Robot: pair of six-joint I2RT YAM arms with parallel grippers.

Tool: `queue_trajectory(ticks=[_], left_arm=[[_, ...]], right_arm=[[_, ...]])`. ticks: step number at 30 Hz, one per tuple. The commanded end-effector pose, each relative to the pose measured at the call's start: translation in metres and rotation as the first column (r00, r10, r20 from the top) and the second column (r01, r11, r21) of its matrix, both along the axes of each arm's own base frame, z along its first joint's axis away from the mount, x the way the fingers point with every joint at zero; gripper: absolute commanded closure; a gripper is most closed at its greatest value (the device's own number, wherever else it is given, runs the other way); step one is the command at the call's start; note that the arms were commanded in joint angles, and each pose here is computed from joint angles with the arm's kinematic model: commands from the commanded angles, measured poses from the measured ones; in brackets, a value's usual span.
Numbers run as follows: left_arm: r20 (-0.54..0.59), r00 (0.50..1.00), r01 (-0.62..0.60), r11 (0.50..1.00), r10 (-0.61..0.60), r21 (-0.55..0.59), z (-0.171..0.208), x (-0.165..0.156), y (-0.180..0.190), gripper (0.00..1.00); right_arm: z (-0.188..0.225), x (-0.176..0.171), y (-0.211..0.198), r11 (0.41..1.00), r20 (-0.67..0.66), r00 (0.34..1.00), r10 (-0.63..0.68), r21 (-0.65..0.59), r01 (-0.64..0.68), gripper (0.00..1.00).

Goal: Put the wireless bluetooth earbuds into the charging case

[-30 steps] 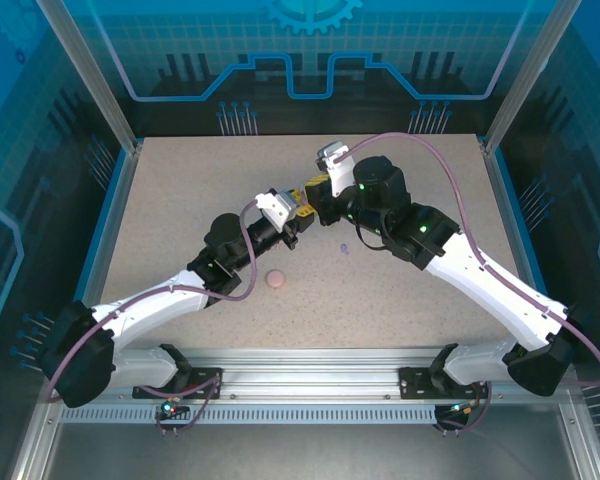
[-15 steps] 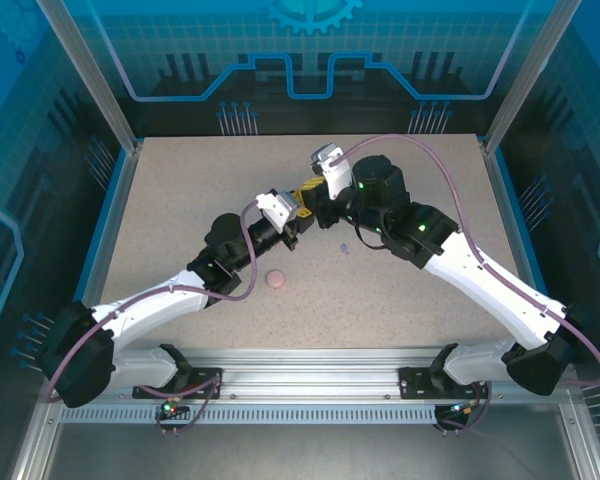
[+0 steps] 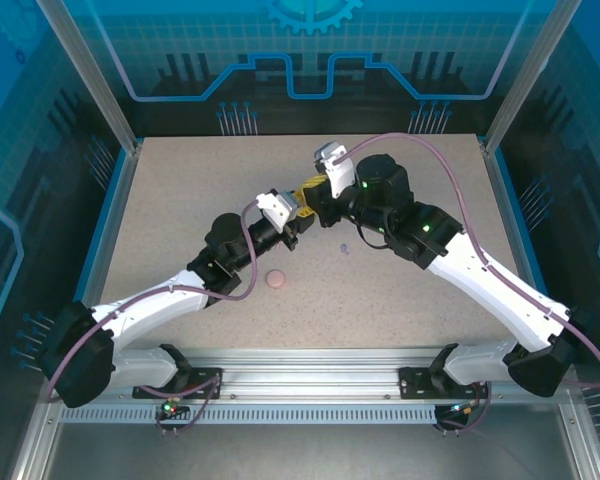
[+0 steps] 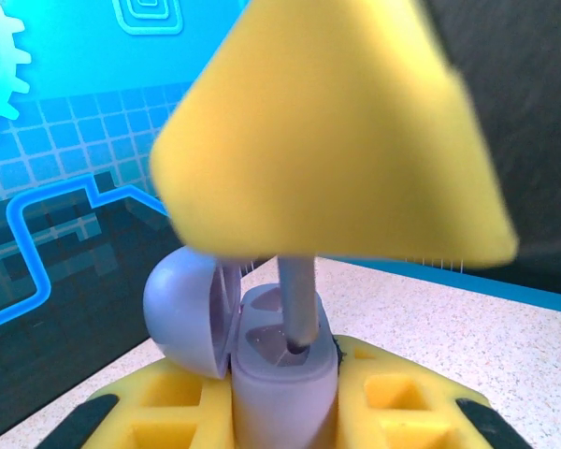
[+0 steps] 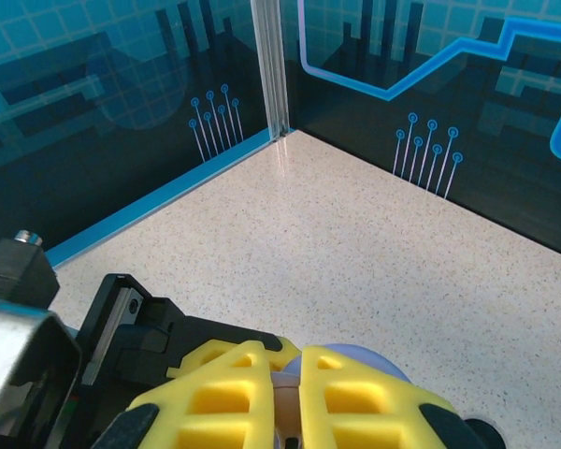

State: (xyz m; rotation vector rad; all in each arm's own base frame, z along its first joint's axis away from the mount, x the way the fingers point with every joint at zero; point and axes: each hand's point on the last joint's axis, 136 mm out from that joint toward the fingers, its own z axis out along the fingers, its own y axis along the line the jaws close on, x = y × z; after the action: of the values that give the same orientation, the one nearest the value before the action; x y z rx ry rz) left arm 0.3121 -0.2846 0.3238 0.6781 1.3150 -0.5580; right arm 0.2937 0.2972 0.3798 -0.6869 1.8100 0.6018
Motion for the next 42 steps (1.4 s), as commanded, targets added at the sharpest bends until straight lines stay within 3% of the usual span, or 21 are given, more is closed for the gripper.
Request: queue_trajectory(ticks=[1, 17, 42], left_arm=[[0.076, 0.997, 0.03, 0.996, -0.024, -0.084, 0.042, -0.01, 0.001, 1.0], [0.086, 0.996, 0.037, 0.995, -0.029, -0.09, 0.049, -0.012, 0.001, 1.0], [0.065, 0.997, 0.043, 0.996, -0.038, -0.074, 0.039, -0.009, -0.004, 1.0]], right_arm=[[0.03, -0.001, -0.014, 0.998, 0.039, 0.999, -0.035, 0.051, 0.033, 0.89], [0.003, 0.009, -0.02, 0.998, -0.021, 0.998, -0.058, 0.032, 0.058, 0.9], [0.01, 0.002, -0.014, 0.997, -0.022, 0.999, -0.024, 0.069, 0.025, 0.91]])
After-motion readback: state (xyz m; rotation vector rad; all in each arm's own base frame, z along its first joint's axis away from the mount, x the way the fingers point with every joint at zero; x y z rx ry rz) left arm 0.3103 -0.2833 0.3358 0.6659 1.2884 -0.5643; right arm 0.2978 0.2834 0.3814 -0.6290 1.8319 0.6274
